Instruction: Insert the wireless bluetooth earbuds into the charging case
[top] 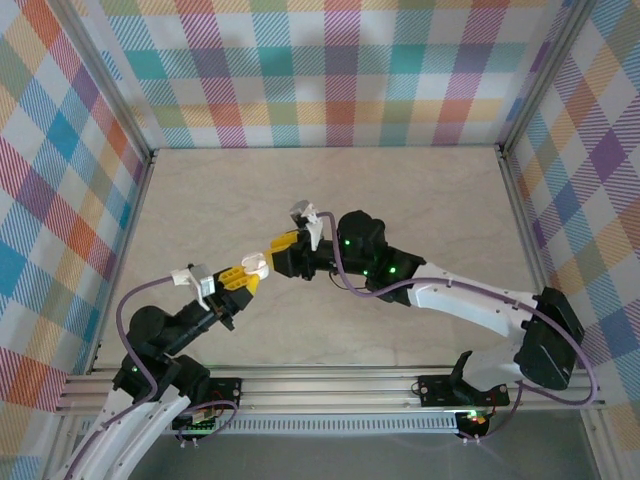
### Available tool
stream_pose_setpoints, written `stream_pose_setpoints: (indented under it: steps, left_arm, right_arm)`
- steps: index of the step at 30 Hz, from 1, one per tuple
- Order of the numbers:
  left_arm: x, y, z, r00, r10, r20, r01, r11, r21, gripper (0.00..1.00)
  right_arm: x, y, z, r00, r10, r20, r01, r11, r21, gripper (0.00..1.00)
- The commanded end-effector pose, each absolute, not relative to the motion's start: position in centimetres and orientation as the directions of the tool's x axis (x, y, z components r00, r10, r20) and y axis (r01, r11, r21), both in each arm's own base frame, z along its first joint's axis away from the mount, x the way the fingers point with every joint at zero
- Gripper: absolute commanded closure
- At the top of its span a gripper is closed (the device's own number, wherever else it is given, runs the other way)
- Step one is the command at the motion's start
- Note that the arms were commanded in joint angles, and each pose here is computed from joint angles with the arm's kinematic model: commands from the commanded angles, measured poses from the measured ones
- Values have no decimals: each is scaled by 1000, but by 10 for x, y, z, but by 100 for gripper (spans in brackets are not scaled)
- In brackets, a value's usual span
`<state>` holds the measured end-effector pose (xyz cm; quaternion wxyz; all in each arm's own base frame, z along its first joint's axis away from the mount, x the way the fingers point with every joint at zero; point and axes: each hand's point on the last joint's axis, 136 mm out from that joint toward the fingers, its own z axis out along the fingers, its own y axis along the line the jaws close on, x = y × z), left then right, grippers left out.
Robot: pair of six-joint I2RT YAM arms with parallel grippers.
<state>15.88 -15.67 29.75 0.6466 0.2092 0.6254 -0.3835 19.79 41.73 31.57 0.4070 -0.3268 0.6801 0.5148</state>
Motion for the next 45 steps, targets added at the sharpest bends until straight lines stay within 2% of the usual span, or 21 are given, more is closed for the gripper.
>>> stream_pose_setpoints:
  steps: [1,6,11,15,18,20,23,26,31,35,40,45]
  left_arm:
    - [149,-151,297,-83,-180,-980,751,635,-180,100]
    - [149,-141,281,-137,-98,-986,706,688,-167,100]
    - [141,-116,288,-118,-31,-993,637,765,-100,100]
    - [134,-101,291,-120,-20,-993,593,801,-88,100]
    - [130,-99,283,-155,-11,-988,589,802,-101,100]
    - [127,-96,279,-171,-24,-985,581,805,-120,100]
    - [127,-94,276,-192,-19,-981,569,812,-128,100]
    - [127,-92,275,-195,-22,-981,560,818,-130,100]
    - [130,-90,272,-203,-26,-979,543,829,-135,100]
    - [132,-86,270,-207,-24,-978,522,843,-131,100]
    - [133,-85,269,-210,-22,-977,514,848,-130,100]
    - [134,-85,267,-214,-23,-976,513,848,-133,100]
  right_arm:
    - [208,424,333,-485,28,-874,-837,274,473,62]
    - [215,429,321,-514,-15,-858,-818,309,485,55]
    - [225,425,324,-529,-6,-848,-794,357,492,50]
    - [259,402,284,-624,15,-781,-623,594,509,47]
    - [280,387,237,-745,59,-664,-460,675,577,45]
    - [284,389,212,-791,49,-610,-409,700,586,49]
    - [284,402,177,-840,24,-543,-371,704,606,65]
    - [283,421,142,-891,-12,-454,-331,701,632,68]
    - [274,462,98,-924,-175,-341,-360,699,618,64]
    - [272,488,75,-893,-322,-314,-447,712,541,61]
    - [272,498,52,-864,-425,-272,-504,733,456,57]
    - [270,499,38,-808,-527,-263,-588,750,303,57]
